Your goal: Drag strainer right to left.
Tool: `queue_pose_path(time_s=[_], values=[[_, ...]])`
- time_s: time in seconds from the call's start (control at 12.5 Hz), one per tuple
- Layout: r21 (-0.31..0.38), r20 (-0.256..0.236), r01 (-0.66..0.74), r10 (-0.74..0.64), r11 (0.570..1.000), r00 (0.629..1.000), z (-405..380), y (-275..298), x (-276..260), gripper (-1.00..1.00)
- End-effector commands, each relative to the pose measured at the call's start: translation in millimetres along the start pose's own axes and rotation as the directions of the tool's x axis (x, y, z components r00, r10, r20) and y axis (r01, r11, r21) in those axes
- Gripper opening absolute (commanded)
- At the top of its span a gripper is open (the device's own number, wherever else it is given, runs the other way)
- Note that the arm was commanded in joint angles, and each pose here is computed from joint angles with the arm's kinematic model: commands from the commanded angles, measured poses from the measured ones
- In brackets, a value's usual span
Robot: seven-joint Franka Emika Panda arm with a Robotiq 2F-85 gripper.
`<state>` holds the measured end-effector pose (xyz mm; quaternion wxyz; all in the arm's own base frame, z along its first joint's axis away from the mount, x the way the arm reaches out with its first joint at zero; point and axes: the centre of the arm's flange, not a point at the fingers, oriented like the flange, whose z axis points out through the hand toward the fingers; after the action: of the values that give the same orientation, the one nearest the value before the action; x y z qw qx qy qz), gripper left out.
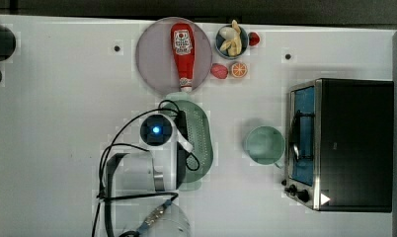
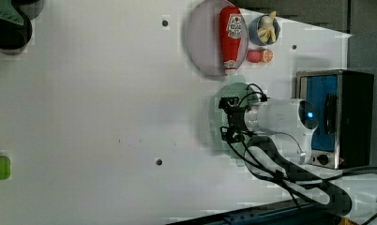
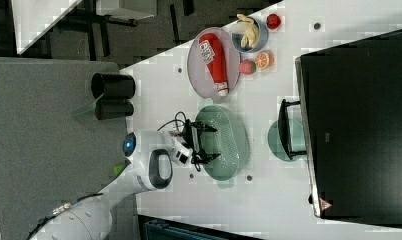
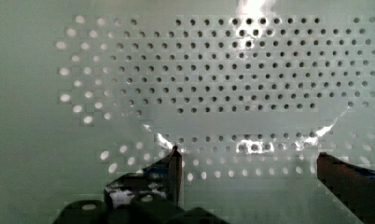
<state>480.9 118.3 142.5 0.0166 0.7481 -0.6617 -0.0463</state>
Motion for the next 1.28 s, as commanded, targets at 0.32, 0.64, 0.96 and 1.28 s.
queue_pose_path(time_s=[0.32,0.64,0.96,1.28], values=[[0.006,0.025,-0.147,0.146,0.989,0.989,2.4,-9.0,-98.1,1.00],[-0.001,0.032,-0.150,0.150,0.989,0.988,4.0,-16.0,-144.6,1.00],[0.000,0.059,-0.131,0.131,0.991,0.990,6.7,-22.6,-186.1,1.00],[-0.001,0.097,-0.132,0.131,0.991,0.987,8.9,-29.4,-220.1,1.00]])
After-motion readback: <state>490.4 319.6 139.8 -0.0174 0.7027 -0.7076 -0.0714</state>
